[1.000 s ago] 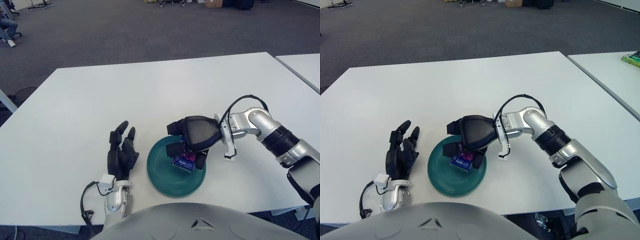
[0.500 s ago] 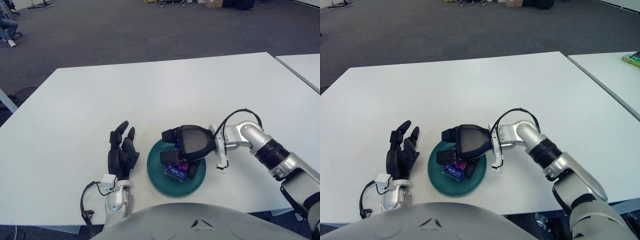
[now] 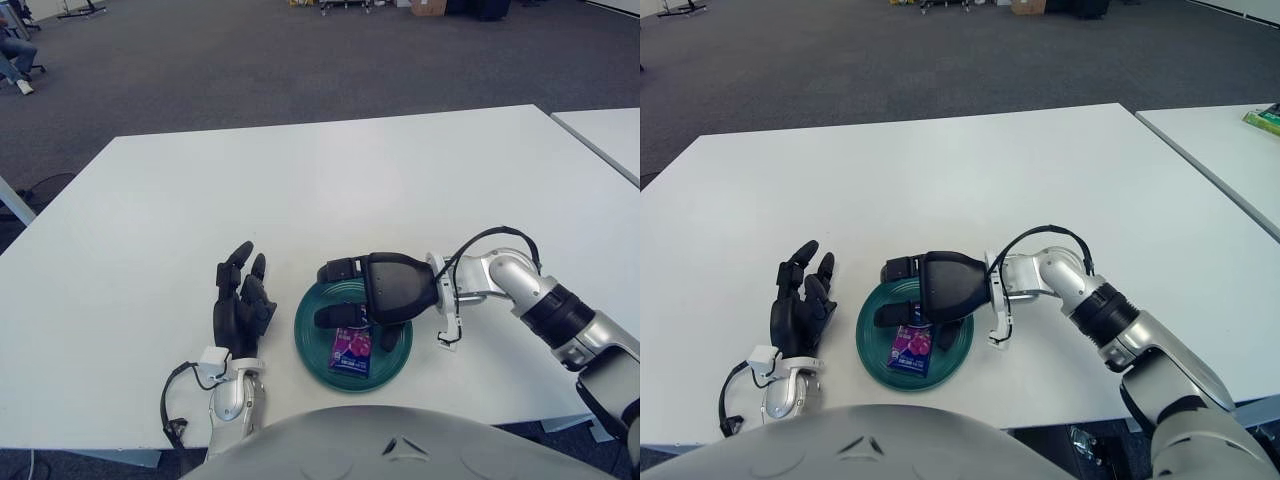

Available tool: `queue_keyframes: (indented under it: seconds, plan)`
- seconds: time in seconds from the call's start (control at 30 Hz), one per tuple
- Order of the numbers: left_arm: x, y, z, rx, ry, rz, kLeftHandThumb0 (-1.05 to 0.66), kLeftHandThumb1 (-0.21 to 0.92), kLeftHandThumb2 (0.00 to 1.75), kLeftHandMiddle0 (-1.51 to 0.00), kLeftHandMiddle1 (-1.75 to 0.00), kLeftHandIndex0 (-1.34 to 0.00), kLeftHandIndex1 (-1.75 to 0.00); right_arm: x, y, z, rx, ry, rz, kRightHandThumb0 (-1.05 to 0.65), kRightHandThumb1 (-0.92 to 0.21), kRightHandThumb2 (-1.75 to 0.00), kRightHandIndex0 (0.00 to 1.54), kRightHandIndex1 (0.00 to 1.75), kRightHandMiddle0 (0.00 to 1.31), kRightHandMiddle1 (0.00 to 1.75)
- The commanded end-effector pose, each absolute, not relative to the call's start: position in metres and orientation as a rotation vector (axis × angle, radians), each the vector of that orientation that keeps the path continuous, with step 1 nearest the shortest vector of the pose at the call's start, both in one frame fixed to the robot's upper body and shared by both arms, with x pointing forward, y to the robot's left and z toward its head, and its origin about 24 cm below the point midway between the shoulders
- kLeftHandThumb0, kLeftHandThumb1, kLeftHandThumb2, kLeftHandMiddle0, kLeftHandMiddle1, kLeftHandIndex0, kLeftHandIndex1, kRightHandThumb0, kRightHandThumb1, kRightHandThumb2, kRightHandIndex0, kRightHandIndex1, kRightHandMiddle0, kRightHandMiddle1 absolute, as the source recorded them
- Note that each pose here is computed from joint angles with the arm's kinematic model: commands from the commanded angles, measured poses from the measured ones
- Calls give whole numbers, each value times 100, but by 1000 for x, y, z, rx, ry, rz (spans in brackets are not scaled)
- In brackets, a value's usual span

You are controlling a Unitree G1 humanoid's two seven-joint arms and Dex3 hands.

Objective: Put the gum into the plate.

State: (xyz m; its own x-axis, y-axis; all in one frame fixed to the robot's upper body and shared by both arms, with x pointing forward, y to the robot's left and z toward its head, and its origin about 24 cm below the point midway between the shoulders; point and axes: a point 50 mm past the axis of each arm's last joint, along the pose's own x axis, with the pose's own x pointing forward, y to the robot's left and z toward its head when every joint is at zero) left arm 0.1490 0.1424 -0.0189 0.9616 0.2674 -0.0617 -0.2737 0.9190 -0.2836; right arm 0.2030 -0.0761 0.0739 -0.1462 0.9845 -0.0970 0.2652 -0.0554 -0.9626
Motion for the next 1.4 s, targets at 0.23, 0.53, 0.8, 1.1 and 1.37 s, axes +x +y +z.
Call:
queue_keyframes:
  seconds: [0.23,0.53,0.8,1.1,1.37]
  plan:
    - [174,114,-31,-427,106,316,-67,92,90,-45,-1,0,-92,203,-79,81,-1417,-1539,1173,-90,-92,-113,0,0,0,7]
    - [175,110,-29,-459,107,348,-64,92,91,-45,-1,0,-91,209,-82,82,-1403,-1539,1151,-93,-92,-108,0,0,0,3]
    - [171,114,-32,-561,103,324,-63,92,92,-46,-2,0,-91,233,-79,71,-1148,-1239,1114,-96,-92,-110,0,0,0,3]
    - [164,116,-28,-500,45,295,-68,92,94,-45,-1,0,-90,277,-93,70,-879,-834,891,-101,-92,-106,2,0,1,9]
    - [156,125,-31,-383,63,273,-78,92,90,-50,-3,-7,-96,288,-106,54,-392,-446,676,-104,-92,-97,5,1,0,8]
